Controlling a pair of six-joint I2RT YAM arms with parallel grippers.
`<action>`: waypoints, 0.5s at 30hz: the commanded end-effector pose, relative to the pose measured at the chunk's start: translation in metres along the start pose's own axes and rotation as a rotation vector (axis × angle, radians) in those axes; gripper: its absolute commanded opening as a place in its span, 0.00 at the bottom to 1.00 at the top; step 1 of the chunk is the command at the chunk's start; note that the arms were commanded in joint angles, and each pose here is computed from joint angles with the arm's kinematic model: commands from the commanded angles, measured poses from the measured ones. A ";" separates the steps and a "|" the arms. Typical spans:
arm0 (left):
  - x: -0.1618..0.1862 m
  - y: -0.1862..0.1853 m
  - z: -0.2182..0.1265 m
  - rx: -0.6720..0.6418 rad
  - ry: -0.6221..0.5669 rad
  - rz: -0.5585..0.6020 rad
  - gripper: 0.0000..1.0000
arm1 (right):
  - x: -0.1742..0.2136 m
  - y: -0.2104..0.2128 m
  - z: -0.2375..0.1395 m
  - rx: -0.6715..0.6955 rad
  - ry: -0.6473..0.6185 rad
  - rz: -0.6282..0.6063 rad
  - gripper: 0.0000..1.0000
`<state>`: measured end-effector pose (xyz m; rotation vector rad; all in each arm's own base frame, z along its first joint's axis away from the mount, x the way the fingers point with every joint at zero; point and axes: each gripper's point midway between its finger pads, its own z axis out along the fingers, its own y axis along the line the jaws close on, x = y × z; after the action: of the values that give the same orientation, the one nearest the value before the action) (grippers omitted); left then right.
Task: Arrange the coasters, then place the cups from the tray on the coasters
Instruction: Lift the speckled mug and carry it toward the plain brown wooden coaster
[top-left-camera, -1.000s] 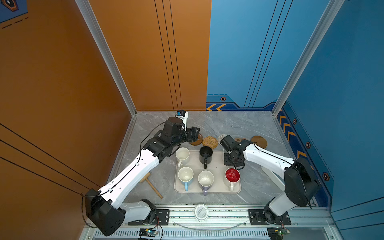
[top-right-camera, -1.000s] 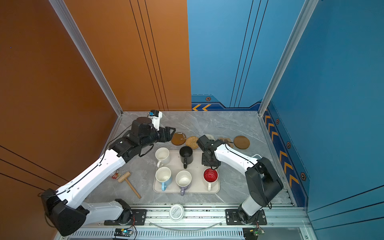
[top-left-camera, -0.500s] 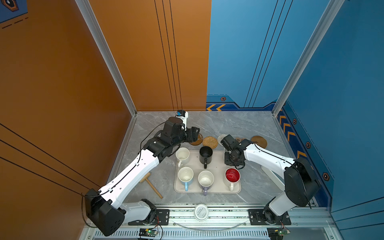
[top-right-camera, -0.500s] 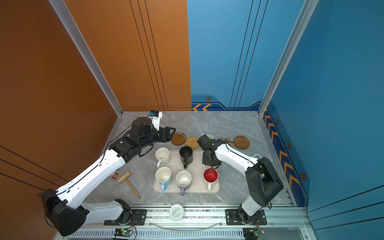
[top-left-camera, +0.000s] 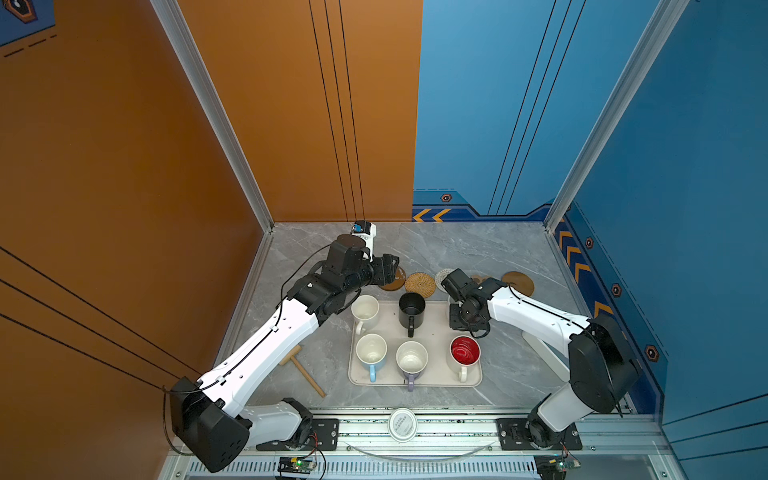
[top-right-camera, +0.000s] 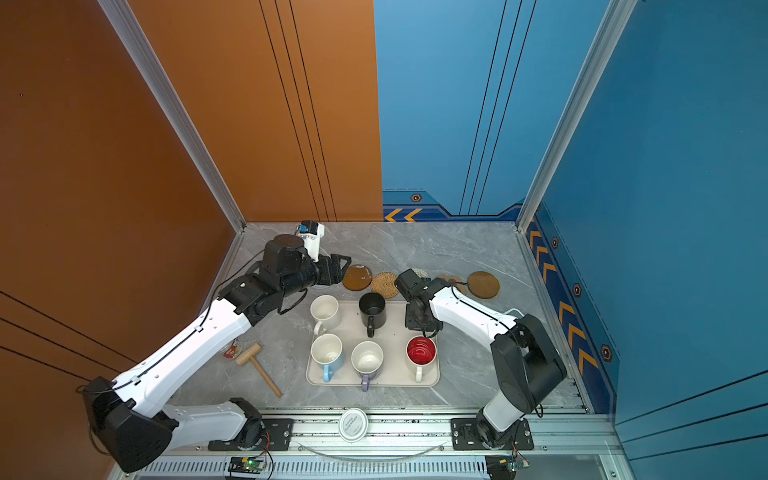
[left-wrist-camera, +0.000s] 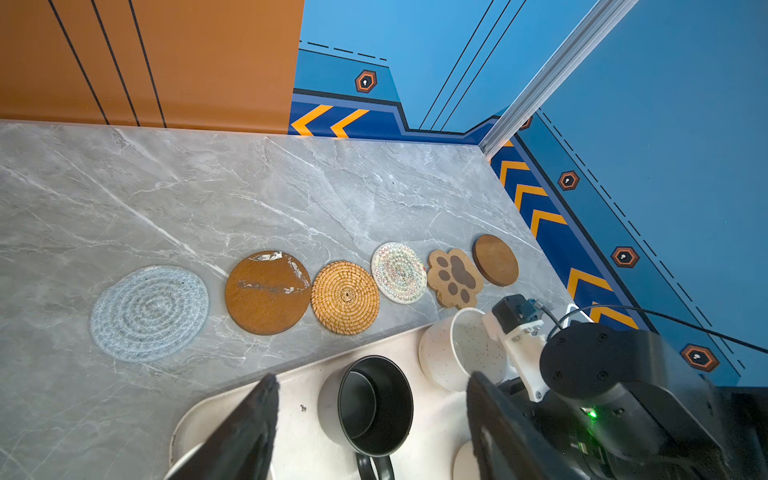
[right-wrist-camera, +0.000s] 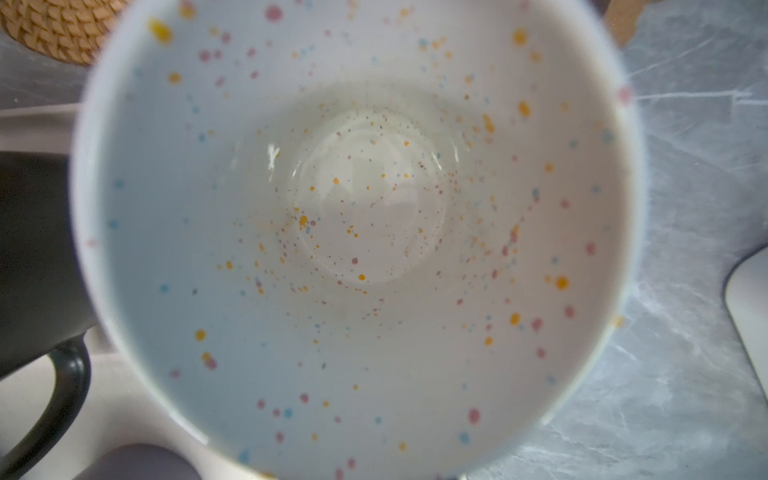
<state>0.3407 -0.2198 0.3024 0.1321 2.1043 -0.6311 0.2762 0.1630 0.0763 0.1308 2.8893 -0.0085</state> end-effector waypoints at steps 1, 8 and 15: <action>0.002 0.001 -0.005 -0.010 -0.014 0.012 0.72 | -0.023 -0.003 -0.027 0.019 -0.111 -0.018 0.00; 0.003 0.002 -0.003 -0.013 -0.014 0.010 0.72 | -0.039 -0.004 -0.054 -0.002 -0.185 -0.027 0.00; 0.003 0.003 -0.003 -0.016 -0.014 0.009 0.73 | -0.054 -0.024 -0.070 0.017 -0.223 -0.001 0.00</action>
<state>0.3399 -0.2185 0.2982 0.1297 2.1121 -0.6242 0.2936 0.1541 0.1258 0.0880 2.7664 -0.0044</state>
